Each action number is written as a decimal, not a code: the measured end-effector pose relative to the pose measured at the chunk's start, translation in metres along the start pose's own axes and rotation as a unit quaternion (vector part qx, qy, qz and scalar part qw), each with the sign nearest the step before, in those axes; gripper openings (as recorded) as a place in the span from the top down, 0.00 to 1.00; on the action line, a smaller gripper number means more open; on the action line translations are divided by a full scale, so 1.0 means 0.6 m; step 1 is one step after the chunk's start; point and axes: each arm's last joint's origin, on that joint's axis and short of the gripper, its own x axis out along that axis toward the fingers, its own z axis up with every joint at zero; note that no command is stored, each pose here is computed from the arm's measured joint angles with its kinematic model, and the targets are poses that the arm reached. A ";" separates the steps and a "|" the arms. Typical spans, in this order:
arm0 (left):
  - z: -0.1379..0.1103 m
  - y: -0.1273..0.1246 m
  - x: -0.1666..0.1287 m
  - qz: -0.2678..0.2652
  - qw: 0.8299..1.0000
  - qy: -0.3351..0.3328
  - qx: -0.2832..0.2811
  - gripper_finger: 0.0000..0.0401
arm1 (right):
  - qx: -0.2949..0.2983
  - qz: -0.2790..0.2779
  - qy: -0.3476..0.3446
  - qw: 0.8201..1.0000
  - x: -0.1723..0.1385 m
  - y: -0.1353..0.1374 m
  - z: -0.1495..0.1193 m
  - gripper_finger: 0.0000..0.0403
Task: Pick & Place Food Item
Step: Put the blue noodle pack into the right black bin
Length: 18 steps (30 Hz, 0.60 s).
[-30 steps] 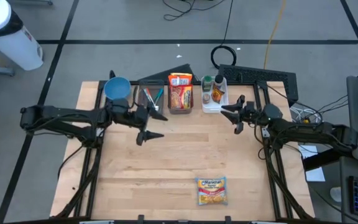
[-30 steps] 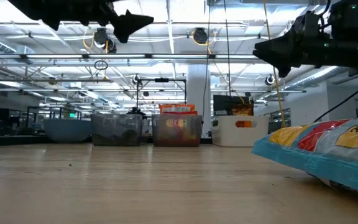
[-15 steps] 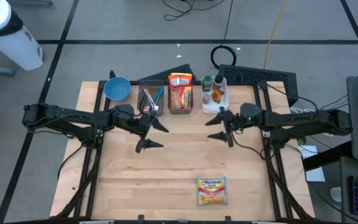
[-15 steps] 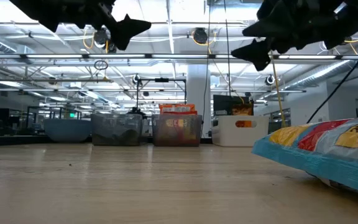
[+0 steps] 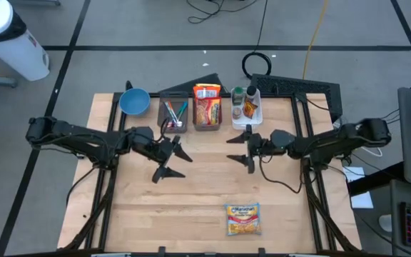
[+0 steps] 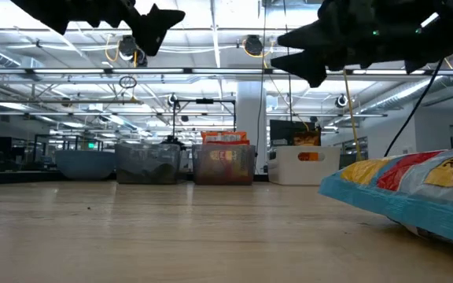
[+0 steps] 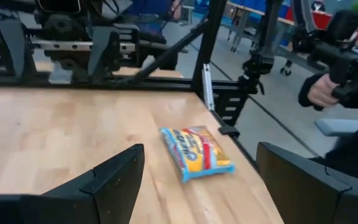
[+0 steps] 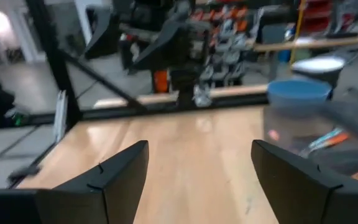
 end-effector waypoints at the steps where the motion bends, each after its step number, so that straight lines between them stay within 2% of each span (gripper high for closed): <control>1: -0.001 -0.003 0.001 -0.004 1.000 0.002 -0.006 0.21 | -0.001 0.006 0.012 1.000 -0.004 0.007 -0.001 0.31; 3: -0.002 -0.008 0.003 -0.010 1.000 0.004 -0.013 0.21 | -0.018 0.006 0.035 0.999 -0.014 0.025 -0.001 0.32; 8: -0.004 -0.020 0.008 0.017 1.000 0.001 -0.020 0.22 | -0.066 -0.058 0.106 0.991 -0.049 0.078 0.003 0.35; 10: -0.005 -0.024 0.010 0.028 0.999 0.000 -0.022 0.22 | -0.061 -0.076 0.127 0.987 -0.064 0.095 -0.003 0.36; 14: -0.006 -0.029 0.012 0.041 0.998 -0.002 -0.046 0.23 | 0.009 -0.071 0.155 0.985 -0.080 0.119 -0.015 0.36; 18: -0.008 -0.040 0.015 0.039 0.998 -0.001 -0.056 0.23 | 0.096 -0.034 0.196 0.975 -0.083 0.143 -0.035 0.35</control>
